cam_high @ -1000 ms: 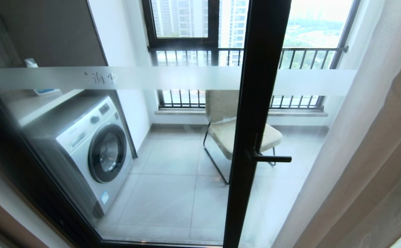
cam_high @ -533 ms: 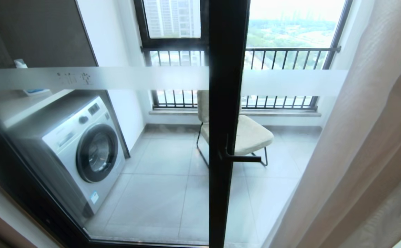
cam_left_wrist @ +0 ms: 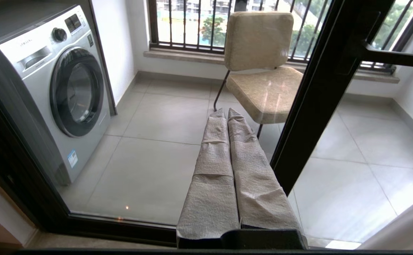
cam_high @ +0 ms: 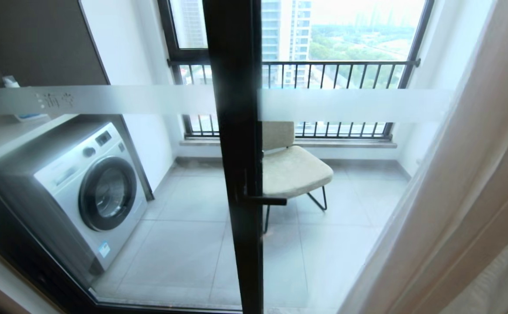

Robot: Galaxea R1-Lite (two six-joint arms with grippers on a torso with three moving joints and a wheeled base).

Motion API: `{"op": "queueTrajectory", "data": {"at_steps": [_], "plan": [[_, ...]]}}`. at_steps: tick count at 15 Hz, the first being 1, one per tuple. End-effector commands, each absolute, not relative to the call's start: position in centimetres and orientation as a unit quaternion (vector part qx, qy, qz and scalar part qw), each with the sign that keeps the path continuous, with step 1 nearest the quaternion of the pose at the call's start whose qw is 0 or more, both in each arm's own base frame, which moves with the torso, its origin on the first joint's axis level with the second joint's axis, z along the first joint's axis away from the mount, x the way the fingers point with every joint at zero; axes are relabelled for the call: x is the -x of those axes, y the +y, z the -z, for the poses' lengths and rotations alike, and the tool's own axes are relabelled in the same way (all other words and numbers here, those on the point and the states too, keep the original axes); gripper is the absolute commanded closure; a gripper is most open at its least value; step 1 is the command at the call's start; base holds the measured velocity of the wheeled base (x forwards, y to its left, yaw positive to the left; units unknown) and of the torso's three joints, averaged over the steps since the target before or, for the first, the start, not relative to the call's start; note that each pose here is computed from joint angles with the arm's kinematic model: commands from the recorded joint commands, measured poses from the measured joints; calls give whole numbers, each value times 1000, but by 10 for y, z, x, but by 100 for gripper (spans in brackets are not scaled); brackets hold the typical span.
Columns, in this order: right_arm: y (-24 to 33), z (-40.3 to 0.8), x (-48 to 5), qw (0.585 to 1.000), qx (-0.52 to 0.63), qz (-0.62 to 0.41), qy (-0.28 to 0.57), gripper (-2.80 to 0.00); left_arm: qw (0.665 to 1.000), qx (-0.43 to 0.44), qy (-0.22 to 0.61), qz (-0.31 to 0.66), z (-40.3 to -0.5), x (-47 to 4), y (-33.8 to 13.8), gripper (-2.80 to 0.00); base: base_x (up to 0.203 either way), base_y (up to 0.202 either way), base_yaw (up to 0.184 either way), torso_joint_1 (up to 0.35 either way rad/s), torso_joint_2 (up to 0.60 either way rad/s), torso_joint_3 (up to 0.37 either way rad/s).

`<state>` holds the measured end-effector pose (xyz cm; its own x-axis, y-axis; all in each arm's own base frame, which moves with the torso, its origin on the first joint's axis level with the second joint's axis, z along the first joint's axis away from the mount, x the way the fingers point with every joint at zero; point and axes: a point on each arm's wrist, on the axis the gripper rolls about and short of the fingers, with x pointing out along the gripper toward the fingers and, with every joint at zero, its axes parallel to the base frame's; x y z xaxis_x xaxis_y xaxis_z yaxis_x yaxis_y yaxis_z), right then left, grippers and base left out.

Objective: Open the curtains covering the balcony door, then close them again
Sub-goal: Pull the inner curtains open on both sides

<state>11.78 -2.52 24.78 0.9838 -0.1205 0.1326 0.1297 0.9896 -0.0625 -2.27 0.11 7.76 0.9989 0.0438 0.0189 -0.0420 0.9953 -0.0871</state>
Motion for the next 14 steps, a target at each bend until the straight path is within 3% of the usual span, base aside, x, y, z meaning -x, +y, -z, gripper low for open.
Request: {"op": "queueTrajectory", "data": {"at_steps": [1, 14], "plan": [[-26, -249, -118, 994, 35, 75, -66, 0, 999, 44, -11, -22, -78, 23, 1, 0, 0, -187, 2, -1, -1, 6], [-27, -248, -118, 994, 34, 86, -64, 0, 999, 44, -11, -22, -78, 23, 1, 0, 0, -190, 0, 1, 2, 2]]}}
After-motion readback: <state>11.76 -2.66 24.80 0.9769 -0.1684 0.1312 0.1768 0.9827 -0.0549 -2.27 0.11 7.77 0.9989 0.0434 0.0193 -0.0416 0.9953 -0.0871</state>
